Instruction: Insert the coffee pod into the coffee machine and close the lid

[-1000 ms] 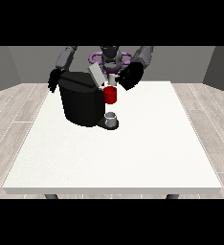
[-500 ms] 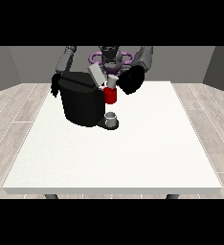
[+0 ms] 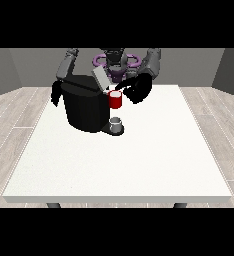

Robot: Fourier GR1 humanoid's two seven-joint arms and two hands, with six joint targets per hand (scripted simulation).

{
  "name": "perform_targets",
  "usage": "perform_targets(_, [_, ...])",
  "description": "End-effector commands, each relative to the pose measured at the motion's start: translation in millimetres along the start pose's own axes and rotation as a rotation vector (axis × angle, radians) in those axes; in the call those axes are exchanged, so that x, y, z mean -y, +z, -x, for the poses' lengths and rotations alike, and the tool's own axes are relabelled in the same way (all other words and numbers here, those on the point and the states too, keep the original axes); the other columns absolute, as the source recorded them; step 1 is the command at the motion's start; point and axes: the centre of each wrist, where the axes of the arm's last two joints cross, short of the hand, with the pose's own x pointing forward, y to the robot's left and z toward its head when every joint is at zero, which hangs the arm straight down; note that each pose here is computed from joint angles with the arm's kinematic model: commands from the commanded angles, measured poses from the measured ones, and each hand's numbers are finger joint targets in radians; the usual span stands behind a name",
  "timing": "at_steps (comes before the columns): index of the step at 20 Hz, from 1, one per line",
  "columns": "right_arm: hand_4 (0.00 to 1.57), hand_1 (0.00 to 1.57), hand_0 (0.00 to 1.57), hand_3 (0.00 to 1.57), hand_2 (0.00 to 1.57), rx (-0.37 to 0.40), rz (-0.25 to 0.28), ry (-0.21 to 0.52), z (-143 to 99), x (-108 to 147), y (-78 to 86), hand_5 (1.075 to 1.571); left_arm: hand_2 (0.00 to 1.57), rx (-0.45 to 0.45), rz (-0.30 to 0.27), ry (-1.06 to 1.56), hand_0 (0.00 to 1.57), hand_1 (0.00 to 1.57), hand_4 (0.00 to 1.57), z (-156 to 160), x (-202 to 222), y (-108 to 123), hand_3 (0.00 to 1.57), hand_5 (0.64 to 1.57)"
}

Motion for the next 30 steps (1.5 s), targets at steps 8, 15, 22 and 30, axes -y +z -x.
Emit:
perform_targets(8, [0.26,0.00,0.00,0.00,0.00,0.022,-0.012,0.012,-6.0,-15.6,-21.4,1.571,1.45,0.018,-0.072,-0.040,1.43,1.43,0.61,-22.2,-13.2,-7.3,1.40,1.571])
perform_targets(15, [0.32,0.00,0.00,0.00,0.00,-0.071,0.087,-0.034,18.7,31.0,12.4,1.571,0.00,0.113,0.061,0.189,0.00,0.00,0.00,15.7,64.6,3.4,0.00,1.571])
perform_targets(22, [0.20,0.00,0.00,0.00,0.00,-0.176,0.218,-0.079,59.9,60.2,82.0,1.571,0.00,0.113,0.168,0.415,0.00,0.00,0.00,69.5,120.0,38.4,0.00,1.571])
perform_targets(30, [0.17,0.00,0.00,0.00,0.00,-0.362,0.256,-0.079,94.8,40.3,177.3,1.571,0.00,-0.052,0.236,0.727,0.00,0.00,0.27,165.7,224.3,152.6,0.00,1.571])
